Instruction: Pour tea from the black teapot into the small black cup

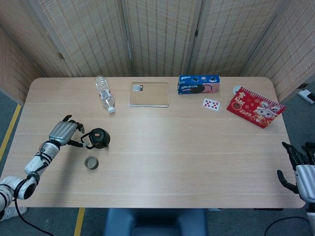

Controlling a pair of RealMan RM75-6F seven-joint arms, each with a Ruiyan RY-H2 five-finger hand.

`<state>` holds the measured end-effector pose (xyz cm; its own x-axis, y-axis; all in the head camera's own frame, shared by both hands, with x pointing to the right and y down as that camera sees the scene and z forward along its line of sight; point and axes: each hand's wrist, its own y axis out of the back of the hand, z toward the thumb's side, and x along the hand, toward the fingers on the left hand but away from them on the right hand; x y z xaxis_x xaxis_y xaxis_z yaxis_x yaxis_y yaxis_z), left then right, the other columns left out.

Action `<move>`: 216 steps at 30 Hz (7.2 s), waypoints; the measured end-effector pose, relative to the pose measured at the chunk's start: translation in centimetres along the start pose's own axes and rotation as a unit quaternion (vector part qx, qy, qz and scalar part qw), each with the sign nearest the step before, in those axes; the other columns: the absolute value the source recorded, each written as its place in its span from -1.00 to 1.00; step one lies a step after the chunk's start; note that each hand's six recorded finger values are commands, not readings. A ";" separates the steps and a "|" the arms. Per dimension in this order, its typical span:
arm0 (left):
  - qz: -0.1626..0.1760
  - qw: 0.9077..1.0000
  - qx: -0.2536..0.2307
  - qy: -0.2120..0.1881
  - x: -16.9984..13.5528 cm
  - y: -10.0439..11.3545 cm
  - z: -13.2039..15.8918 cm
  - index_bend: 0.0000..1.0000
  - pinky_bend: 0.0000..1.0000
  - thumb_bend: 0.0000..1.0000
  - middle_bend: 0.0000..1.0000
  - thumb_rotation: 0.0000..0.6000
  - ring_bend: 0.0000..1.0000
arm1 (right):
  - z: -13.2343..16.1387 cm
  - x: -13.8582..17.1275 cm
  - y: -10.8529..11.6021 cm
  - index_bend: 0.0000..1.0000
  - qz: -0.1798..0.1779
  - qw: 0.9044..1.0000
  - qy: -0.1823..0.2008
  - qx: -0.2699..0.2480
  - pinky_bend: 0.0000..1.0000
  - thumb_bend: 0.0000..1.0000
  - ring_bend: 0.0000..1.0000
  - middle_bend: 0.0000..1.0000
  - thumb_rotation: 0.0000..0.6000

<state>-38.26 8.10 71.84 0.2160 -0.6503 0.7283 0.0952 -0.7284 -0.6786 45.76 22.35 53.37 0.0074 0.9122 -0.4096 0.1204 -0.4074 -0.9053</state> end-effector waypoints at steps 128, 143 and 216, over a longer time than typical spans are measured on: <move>-0.060 0.995 0.046 -0.066 -0.4 -5.0 2.4 0.96 -1.00 -0.58 1.00 0.04 0.70 | -0.4 -0.2 -0.9 -0.89 0.007 1.000 -0.012 -0.010 -0.84 -0.15 -0.50 -0.63 1.00; -0.022 0.997 0.031 -0.066 1.2 -2.9 3.3 1.00 -0.48 -0.58 1.00 -0.22 0.87 | -1.2 -0.4 -1.4 -0.89 0.011 1.000 -0.021 -0.016 -0.84 -0.15 -0.50 -0.63 1.00; 0.092 0.990 0.082 -0.064 -2.6 1.4 2.5 1.00 0.16 0.30 1.00 -0.34 0.90 | 1.0 -1.7 1.8 -0.89 -0.024 0.999 0.035 -0.008 -0.84 -0.15 -0.50 -0.63 1.00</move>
<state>-36.21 9.30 68.78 0.3652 -0.7287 0.5793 0.1976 -0.5474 -0.8132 44.95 20.01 52.34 0.0703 0.9314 -0.3570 0.1372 -0.3635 -0.9214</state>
